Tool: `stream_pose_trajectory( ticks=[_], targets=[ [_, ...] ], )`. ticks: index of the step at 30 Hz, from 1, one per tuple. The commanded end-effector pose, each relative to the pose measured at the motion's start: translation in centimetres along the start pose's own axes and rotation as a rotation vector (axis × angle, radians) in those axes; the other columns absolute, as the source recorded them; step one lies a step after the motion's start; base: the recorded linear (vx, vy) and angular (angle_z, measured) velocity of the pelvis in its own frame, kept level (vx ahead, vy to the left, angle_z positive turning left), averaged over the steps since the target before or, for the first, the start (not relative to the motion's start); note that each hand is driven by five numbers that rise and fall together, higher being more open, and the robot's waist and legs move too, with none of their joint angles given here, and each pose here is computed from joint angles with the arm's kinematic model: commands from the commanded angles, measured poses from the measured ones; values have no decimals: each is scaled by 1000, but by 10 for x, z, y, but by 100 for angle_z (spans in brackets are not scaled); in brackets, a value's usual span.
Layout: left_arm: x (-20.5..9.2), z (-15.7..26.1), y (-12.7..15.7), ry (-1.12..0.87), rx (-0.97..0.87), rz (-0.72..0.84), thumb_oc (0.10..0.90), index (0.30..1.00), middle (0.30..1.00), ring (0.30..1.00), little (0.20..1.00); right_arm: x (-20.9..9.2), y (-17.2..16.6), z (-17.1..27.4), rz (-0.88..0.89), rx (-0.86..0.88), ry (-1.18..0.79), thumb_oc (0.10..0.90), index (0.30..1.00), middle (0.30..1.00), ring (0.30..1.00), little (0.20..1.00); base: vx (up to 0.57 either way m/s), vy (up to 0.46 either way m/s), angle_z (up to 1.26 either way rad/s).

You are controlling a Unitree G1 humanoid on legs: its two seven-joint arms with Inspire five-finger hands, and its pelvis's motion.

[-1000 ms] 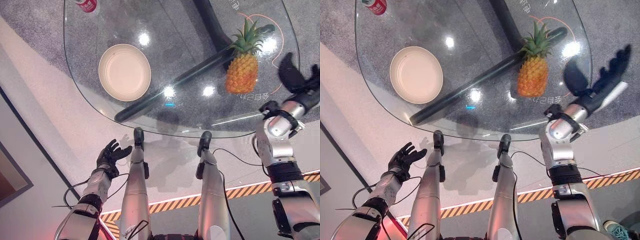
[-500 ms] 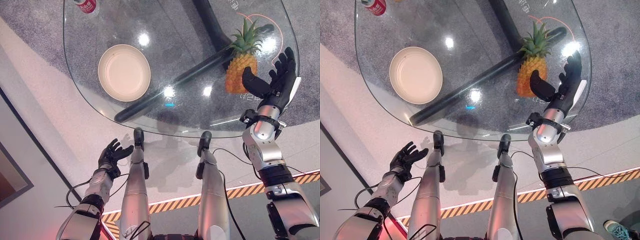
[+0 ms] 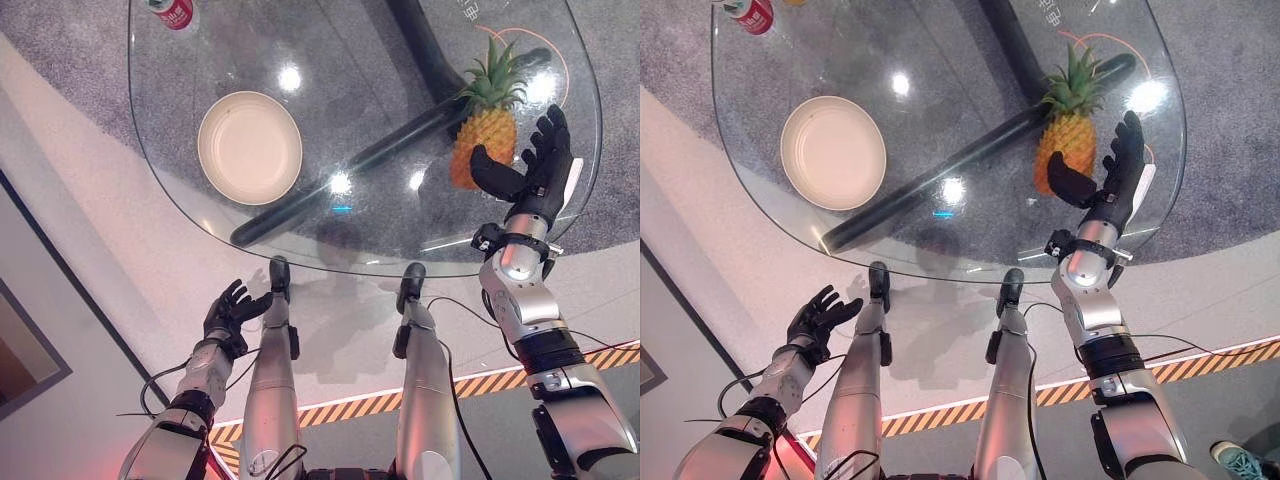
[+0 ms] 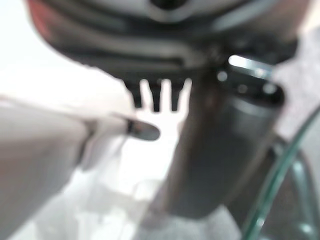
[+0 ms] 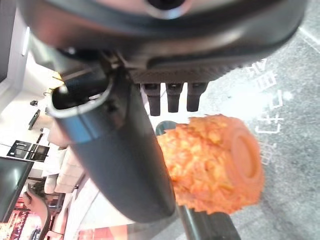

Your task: Pick up the fruit to the plate

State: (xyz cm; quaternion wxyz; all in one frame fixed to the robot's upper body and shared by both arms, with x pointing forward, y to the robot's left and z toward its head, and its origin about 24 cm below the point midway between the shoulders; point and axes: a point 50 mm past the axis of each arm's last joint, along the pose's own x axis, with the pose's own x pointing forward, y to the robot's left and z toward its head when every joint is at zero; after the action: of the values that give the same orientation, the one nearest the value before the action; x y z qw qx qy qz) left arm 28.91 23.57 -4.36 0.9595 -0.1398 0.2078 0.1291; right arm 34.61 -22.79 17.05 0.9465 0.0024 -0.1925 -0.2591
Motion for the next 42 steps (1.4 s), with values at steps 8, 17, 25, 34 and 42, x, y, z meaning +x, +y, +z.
stream_pose_trajectory(
  ticks=[8, 17, 25, 34, 42],
  targets=[
    [-10, -18, 23, 38, 34, 70, 800, 900, 900, 900, 900, 16, -10, 22, -45, 1, -84, 800, 900, 900, 900, 900, 0, 0, 0],
    [-9, -17, 22, 41, 40, 65, 800, 900, 900, 900, 900, 18, -8, 12, -41, -4, -8, 800, 900, 900, 900, 900, 0, 0, 0],
    [-8, -16, 19, 43, 47, 60, 800, 900, 900, 900, 900, 16, -4, -2, 19, -10, 92, 800, 900, 900, 900, 900, 0, 0, 0],
    [-9, -16, 19, 40, 49, 60, 800, 900, 900, 900, 900, 7, 1, -15, 69, -10, 162, 800, 900, 900, 900, 900, 0, 0, 0],
    [-9, -17, 18, 39, 48, 59, 800, 900, 900, 900, 900, 8, 0, -15, 48, -12, 164, 100, 300, 300, 300, 200, 0, 0, 0]
  ],
)
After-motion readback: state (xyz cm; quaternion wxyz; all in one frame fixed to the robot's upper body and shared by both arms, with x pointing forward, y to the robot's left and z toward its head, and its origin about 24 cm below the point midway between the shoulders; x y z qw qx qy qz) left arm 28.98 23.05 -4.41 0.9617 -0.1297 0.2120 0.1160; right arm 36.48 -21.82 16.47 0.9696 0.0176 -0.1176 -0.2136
